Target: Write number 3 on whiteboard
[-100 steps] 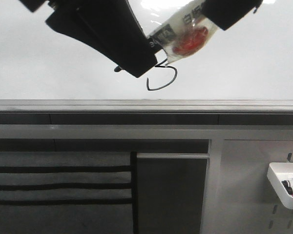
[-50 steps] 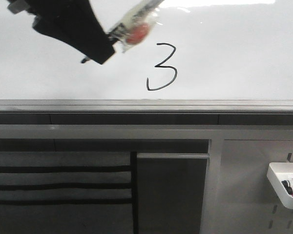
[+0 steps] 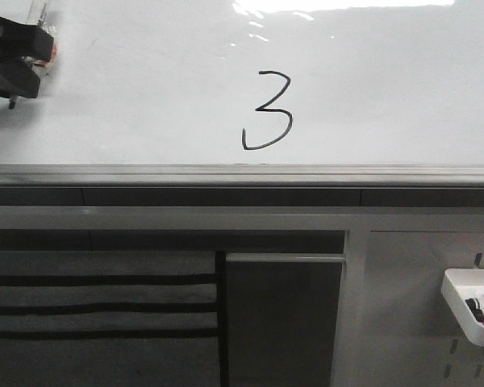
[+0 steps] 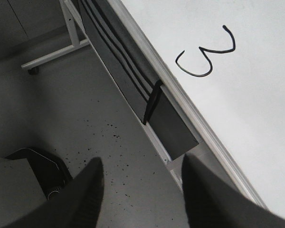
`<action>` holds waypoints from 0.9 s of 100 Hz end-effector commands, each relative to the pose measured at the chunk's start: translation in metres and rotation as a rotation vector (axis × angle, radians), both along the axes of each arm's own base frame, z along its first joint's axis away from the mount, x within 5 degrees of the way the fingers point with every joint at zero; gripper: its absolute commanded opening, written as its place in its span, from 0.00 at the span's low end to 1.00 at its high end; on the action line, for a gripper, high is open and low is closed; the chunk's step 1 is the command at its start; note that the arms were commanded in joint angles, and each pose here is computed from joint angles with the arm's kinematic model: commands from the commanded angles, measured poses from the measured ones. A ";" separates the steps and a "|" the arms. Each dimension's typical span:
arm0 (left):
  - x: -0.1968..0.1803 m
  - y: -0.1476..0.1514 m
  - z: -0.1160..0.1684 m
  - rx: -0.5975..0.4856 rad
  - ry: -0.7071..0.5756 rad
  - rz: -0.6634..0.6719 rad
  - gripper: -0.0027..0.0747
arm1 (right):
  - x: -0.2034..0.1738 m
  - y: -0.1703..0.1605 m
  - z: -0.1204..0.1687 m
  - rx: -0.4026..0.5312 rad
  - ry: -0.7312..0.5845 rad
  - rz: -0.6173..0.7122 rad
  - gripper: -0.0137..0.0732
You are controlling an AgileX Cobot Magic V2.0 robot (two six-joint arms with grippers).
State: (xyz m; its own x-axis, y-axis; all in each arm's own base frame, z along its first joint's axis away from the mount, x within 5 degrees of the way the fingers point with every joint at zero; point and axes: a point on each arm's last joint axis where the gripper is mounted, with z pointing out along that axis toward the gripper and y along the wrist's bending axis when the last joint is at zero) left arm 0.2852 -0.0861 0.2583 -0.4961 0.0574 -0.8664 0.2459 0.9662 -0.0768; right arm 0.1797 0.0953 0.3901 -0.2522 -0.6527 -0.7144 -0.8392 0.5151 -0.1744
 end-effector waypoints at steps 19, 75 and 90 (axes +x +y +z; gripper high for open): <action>0.007 0.002 0.015 -0.025 -0.081 0.057 0.01 | -0.004 -0.001 0.017 0.055 -0.061 -0.010 0.54; 0.007 0.002 0.015 -0.025 -0.076 0.052 0.43 | -0.005 0.000 0.017 0.059 -0.048 -0.004 0.54; 0.006 0.002 0.016 0.009 -0.090 0.028 0.47 | -0.007 -0.003 0.016 0.030 -0.050 -0.007 0.54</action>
